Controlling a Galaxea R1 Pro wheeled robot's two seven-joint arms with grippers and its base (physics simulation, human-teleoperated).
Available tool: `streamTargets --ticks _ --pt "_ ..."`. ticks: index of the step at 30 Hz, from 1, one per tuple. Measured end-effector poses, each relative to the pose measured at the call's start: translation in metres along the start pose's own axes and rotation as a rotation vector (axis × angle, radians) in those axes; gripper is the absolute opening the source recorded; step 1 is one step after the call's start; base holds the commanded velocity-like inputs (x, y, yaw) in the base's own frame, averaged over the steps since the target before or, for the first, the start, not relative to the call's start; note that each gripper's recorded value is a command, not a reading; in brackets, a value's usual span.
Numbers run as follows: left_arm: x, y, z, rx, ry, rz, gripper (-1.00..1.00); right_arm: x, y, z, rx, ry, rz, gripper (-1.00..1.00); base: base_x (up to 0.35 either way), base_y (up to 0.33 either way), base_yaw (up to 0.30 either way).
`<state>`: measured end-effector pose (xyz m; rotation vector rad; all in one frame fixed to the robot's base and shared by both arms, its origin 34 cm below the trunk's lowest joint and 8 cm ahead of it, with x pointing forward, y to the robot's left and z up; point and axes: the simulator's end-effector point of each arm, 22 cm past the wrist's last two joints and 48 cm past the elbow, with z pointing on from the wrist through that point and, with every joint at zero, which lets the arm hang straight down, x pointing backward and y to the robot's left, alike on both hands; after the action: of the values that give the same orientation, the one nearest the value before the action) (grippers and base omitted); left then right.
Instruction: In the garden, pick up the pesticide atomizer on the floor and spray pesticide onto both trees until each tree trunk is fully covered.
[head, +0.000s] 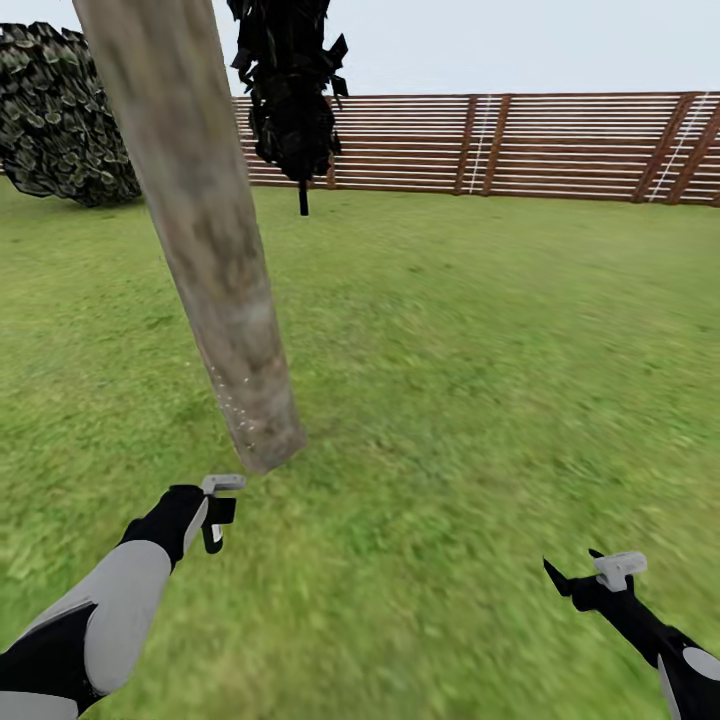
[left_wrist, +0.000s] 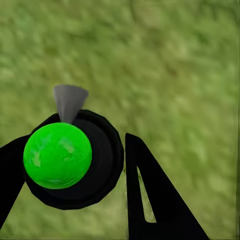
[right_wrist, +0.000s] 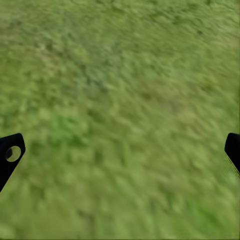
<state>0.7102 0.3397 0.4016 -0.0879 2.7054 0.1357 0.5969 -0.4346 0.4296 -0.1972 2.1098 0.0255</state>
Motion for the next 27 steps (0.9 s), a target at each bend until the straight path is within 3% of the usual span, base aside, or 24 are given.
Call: streamTargets --ticks 7,12,23,27 --pt "0.0001 -0.0004 0.0 0.001 0.0 0.0 -1.0 0.0 0.0002 0.0 -0.001 0.0 0.0 1.0 0.268 -0.211 0.03" --pt "0.0 -0.0018 0.0 0.003 0.0 0.001 -1.0 0.0 0.0002 0.0 -0.001 0.0 0.0 1.0 0.165 -0.29 0.235" --pt "-0.0004 -0.0018 -0.0001 0.003 -0.001 -0.001 -1.0 0.0001 0.0002 0.0 -0.001 0.0 0.0 1.0 0.041 -0.319 0.276" --pt "-0.0006 -0.0016 -0.0002 0.003 -0.002 -0.001 -1.0 0.0002 0.0003 0.0 -0.001 0.001 -0.001 1.0 0.0 -0.323 0.102"
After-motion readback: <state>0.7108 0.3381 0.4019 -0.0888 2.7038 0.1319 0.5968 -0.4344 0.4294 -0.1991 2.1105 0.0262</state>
